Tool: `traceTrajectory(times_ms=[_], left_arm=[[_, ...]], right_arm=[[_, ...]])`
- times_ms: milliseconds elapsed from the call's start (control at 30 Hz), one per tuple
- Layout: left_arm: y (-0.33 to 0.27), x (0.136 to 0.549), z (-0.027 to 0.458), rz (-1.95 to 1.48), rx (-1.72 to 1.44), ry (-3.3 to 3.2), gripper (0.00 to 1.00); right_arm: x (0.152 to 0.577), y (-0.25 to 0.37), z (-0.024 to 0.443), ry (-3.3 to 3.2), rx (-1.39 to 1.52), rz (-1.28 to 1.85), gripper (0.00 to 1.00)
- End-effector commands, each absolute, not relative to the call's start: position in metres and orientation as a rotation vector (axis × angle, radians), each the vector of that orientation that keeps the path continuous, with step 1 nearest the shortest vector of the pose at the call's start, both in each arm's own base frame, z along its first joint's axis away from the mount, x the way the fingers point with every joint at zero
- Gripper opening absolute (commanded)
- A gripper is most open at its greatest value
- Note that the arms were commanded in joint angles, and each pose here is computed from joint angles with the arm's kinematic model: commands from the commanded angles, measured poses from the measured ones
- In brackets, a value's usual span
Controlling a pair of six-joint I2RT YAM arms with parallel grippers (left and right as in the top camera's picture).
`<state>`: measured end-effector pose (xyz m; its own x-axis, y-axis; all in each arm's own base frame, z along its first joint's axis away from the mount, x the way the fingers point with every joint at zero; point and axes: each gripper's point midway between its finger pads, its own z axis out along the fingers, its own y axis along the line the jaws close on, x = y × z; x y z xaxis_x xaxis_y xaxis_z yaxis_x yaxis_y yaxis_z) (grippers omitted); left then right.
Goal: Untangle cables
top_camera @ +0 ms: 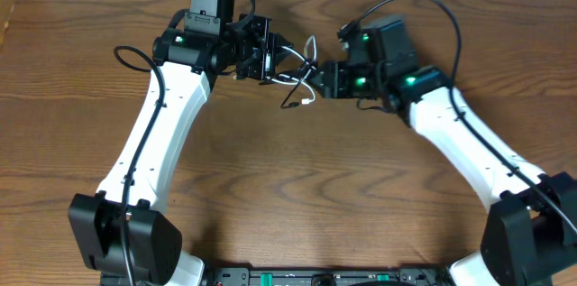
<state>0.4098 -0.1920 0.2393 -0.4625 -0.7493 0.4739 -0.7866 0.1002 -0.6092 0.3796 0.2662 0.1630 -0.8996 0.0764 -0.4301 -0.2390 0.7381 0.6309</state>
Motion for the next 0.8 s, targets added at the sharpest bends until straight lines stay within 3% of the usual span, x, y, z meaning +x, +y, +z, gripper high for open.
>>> traceTrajectory(times_ms=[0,267,567,667,767], left_arm=[[-0.188,0.411,0.25,1.356,1.659,-2.262,0.08],[-0.19,0.41,0.251,1.359,1.647,-2.253,0.08],[-0.192,0.408,0.253,1.366,1.624,-2.242,0.07],[-0.192,0.408,0.253,1.366,1.624,-2.242,0.08],[-0.191,0.409,0.253,1.365,1.631,-2.243,0.08]], right_arm=[[0.384,0.28,0.152,2.531,0.095,0.969,0.49],[0.423,0.278,0.14,2.395,0.429,0.86,0.37],[0.438,0.261,0.112,2.401,0.463,0.74,0.25],[0.441,0.26,0.11,2.405,0.449,0.757,0.25],[0.435,0.289,0.13,2.383,0.155,0.956,0.35]])
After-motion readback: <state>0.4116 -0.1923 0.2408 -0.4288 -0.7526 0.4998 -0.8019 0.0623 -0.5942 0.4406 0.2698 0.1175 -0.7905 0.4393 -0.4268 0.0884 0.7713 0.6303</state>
